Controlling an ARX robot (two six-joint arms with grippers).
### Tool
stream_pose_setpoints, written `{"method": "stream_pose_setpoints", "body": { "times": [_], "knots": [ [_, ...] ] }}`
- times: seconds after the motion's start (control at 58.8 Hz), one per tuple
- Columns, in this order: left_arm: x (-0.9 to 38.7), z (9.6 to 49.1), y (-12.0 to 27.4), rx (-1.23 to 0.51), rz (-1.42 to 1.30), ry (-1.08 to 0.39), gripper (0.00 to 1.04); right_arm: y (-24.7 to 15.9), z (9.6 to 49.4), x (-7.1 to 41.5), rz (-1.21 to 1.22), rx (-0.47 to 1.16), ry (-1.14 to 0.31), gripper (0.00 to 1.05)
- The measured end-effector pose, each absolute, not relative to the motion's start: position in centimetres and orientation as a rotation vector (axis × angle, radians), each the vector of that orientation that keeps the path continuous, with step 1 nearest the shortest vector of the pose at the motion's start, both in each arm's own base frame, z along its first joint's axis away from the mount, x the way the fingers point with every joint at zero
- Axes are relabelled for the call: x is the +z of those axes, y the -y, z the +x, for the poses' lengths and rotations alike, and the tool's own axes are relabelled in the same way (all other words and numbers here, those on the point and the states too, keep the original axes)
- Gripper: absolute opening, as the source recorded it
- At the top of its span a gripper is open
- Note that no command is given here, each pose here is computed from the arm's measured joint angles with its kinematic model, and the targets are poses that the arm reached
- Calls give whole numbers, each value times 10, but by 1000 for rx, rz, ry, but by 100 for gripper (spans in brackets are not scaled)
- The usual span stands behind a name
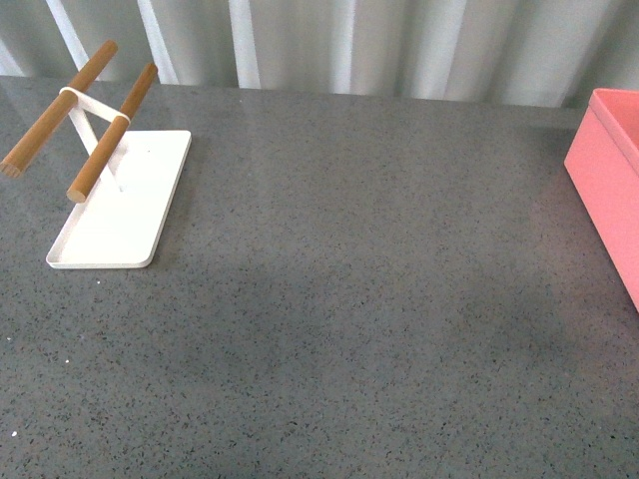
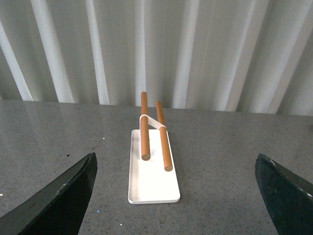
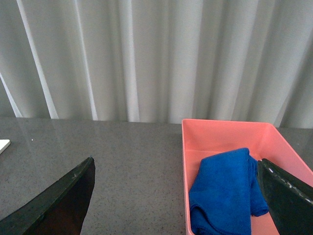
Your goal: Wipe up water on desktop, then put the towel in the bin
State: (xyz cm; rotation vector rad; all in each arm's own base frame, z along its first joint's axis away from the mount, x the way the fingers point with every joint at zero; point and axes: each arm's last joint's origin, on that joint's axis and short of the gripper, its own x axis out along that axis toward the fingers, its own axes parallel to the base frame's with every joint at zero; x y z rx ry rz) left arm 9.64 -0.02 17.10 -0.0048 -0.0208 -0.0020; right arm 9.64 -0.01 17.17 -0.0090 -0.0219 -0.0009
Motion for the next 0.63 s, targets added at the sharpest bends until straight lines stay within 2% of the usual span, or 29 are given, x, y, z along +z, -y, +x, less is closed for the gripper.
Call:
{"method": "stream_pose_setpoints", "body": {
  "times": [0.629],
  "knots": [
    [171, 96, 0, -2, -5, 21, 98, 0, 96, 172, -9, -1, 22, 98]
  ]
}}
